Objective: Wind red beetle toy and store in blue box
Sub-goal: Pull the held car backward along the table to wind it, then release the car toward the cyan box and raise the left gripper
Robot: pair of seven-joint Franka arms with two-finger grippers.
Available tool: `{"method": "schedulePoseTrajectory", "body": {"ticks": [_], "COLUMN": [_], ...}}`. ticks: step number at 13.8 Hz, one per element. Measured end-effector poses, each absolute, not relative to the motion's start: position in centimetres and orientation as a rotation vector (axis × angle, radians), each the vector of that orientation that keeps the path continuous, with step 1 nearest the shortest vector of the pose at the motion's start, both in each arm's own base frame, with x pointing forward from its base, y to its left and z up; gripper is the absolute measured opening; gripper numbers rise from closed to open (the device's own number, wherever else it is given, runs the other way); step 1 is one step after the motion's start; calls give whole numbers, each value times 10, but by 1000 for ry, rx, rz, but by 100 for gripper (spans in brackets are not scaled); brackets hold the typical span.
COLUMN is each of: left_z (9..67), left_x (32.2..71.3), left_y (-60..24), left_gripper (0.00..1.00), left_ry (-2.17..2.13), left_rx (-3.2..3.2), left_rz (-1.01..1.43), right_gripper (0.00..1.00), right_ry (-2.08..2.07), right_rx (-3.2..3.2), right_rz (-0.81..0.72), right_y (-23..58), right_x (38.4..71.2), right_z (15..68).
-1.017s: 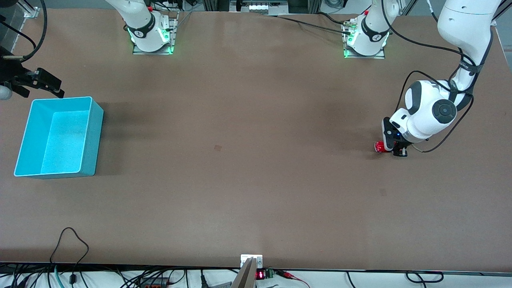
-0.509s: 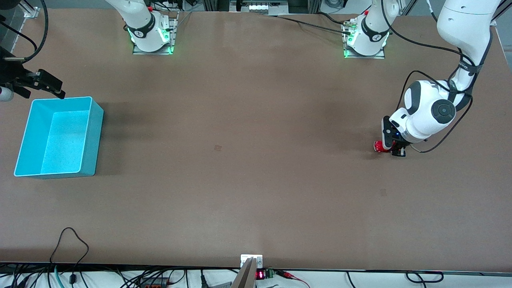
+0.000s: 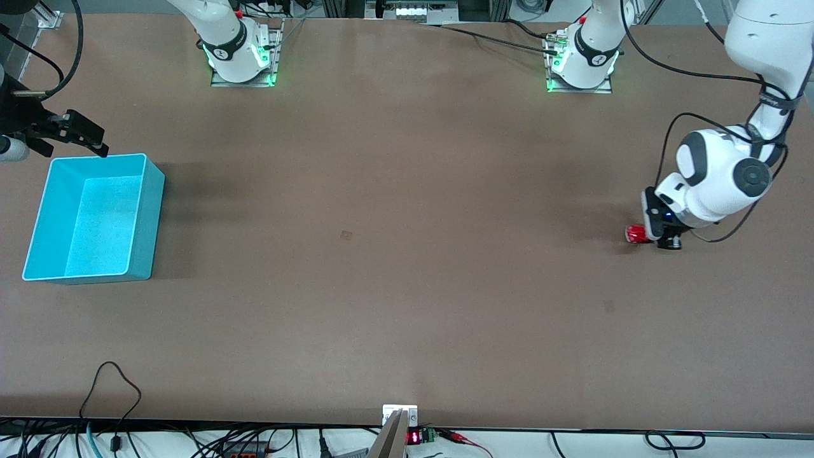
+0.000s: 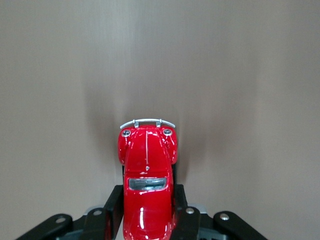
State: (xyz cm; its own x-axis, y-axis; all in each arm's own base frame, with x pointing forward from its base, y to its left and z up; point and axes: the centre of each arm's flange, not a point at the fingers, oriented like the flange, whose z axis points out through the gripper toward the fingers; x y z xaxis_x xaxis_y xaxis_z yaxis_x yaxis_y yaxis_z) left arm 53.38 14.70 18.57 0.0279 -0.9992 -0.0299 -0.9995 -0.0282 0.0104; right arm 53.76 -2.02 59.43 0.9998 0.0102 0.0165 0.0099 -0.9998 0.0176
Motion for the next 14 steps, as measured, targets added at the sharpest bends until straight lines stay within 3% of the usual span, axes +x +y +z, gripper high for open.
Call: {"method": "schedulePoseTrajectory", "body": {"ticks": [7,10,13,14], "left_z": [185,164,179,194], "left_x": [535,535,550,557], "left_y": [197,195,180,176], "left_gripper": [44,69,97,100], "left_ry": [2184,2206,2255,2273], "left_rx": [-2249,-2251,-2238,-2235], "left_rz": [52,58,61,70], "right_gripper": [100,100,100,100], "right_ry": [16,16,16,16], "right_rx": [3124,3124,3124,3124], "right_rz": [26,26,26,26], "right_y": [-20,-20,-20,-20], "right_x": [538,538,538,538], "right_z": [594,594,594,594]}}
